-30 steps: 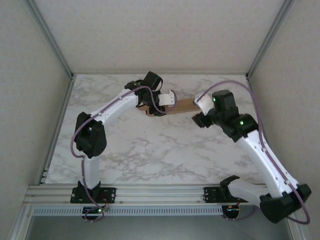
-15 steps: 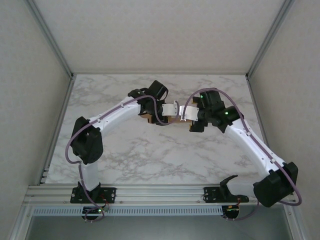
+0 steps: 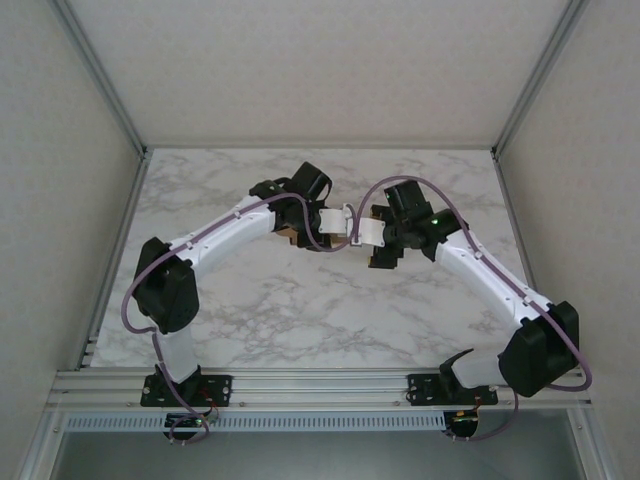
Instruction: Fold the paper box
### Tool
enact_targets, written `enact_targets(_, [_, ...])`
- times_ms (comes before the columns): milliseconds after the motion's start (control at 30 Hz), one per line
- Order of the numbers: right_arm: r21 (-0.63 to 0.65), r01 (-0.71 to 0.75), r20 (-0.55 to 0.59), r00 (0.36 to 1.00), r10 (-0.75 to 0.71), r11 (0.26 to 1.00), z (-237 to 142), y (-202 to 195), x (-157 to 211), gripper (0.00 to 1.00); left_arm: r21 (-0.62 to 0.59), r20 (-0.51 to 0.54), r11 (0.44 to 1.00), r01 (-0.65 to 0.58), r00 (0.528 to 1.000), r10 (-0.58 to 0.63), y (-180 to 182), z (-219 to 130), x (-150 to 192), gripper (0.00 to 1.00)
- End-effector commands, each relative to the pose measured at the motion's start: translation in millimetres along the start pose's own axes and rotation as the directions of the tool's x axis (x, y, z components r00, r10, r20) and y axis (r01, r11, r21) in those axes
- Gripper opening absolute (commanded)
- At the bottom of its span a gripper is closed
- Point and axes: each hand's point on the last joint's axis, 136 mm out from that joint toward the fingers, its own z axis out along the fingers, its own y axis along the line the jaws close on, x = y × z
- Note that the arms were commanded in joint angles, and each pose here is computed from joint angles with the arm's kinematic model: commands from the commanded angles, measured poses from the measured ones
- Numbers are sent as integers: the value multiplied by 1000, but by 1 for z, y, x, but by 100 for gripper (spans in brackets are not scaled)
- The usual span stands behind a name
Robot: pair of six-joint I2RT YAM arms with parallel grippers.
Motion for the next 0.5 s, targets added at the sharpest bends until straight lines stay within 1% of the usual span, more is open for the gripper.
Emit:
enact_targets(0, [91, 46, -49, 998, -42, 995, 6, -13, 9, 85, -42, 72, 998, -47, 996, 50, 1, -27, -18, 31])
enact_targets(100, [140, 68, -60, 996, -60, 988, 6, -20, 11, 82, -49, 84, 997, -55, 995, 59, 0, -31, -19, 30])
enact_targets(167, [137, 98, -75, 993, -88, 986, 8, -18, 12, 78, -50, 82, 997, -58, 995, 62, -1, -32, -17, 30])
enact_targets(267, [137, 159, -105, 984, -145, 978, 10, -13, 15, 75, -52, 77, 996, -71, 994, 75, -3, -32, -16, 30])
enact_targets(400, [83, 177, -125, 978, -166, 981, 3, -3, 18, 75, -64, 54, 995, -74, 995, 78, -2, -28, -10, 30])
enact_targets(467, [41, 179, -128, 977, -172, 983, -5, 3, 17, 77, -68, 32, 995, -66, 997, 68, 0, -23, -5, 30])
